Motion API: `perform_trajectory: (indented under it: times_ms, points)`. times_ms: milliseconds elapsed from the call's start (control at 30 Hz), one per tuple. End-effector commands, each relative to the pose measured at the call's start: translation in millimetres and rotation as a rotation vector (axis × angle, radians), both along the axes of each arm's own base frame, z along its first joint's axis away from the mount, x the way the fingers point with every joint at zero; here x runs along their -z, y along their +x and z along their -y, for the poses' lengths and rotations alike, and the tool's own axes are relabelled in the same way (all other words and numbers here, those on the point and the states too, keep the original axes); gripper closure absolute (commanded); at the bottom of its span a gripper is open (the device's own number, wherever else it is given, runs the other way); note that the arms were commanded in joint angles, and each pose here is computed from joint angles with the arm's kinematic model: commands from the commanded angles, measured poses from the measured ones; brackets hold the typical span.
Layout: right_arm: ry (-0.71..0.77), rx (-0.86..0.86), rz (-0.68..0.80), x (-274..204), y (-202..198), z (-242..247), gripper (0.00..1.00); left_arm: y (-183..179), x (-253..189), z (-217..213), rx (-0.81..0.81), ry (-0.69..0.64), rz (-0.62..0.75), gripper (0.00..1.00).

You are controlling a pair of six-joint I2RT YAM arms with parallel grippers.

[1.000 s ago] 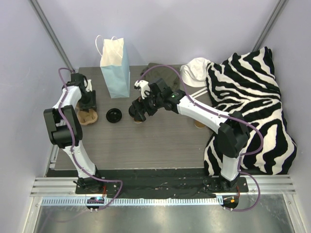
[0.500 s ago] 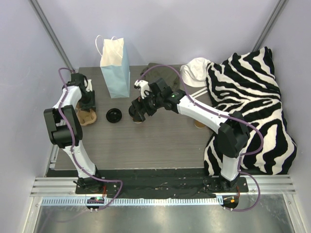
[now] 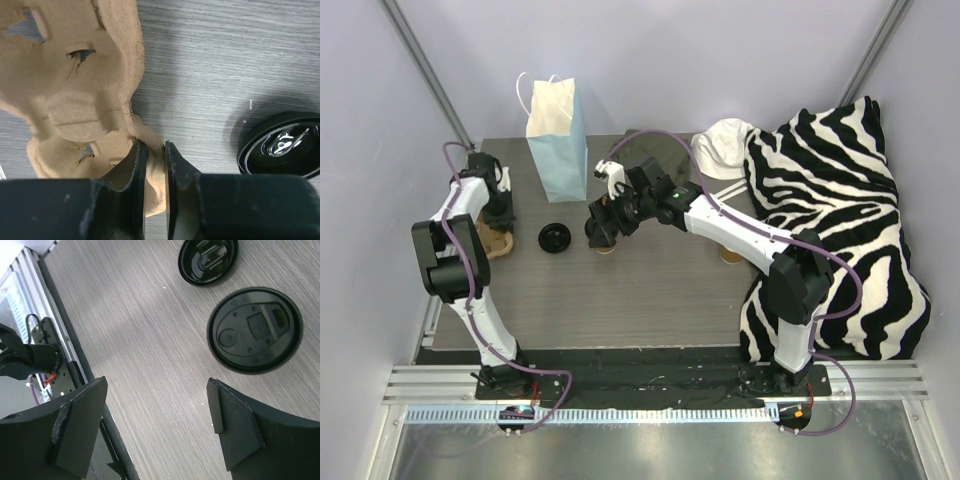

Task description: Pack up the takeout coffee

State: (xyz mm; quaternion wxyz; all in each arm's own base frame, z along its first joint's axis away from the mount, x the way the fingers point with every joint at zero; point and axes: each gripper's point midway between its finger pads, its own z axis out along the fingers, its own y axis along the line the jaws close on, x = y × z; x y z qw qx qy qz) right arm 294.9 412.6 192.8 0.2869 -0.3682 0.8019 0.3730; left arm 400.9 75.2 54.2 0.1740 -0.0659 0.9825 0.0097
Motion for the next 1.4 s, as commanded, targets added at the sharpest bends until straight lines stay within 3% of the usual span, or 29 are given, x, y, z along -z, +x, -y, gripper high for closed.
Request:
perform_trajectory:
  times_ms: [0, 100, 233, 467, 733, 1033, 1367]
  points:
    - [0.114, -0.025, 0.021, -33.0, 4.0, -21.0, 0.11, 0.0, -38.6, 6.0, 0.009, -0.013, 0.084, 0.86]
    - [0.166, -0.037, -0.032, -34.1, 2.3, -35.9, 0.11, -7.9, -53.5, 9.5, -0.013, -0.032, 0.111, 1.0]
    - [0.255, -0.015, -0.137, -36.4, 0.1, -64.7, 0.17, -22.3, -72.6, 13.7, -0.048, -0.103, 0.131, 1.0]
    - [0.381, 0.01, -0.298, -32.4, -1.2, -125.9, 0.42, -52.0, -103.5, 16.4, -0.156, -0.261, 0.197, 1.0]
    - [0.499, -0.036, -0.376, -38.4, -15.7, -173.9, 0.58, -78.1, -132.6, 33.0, -0.214, -0.448, 0.283, 1.0]
    - [0.564, -0.112, -0.441, -49.9, -42.9, -184.0, 0.6, -87.1, -147.2, 61.4, -0.186, -0.588, 0.347, 1.0]
    - [0.554, -0.105, -0.45, -40.9, -45.1, -186.1, 0.64, -91.4, -160.4, 70.3, -0.156, -0.622, 0.373, 1.0]
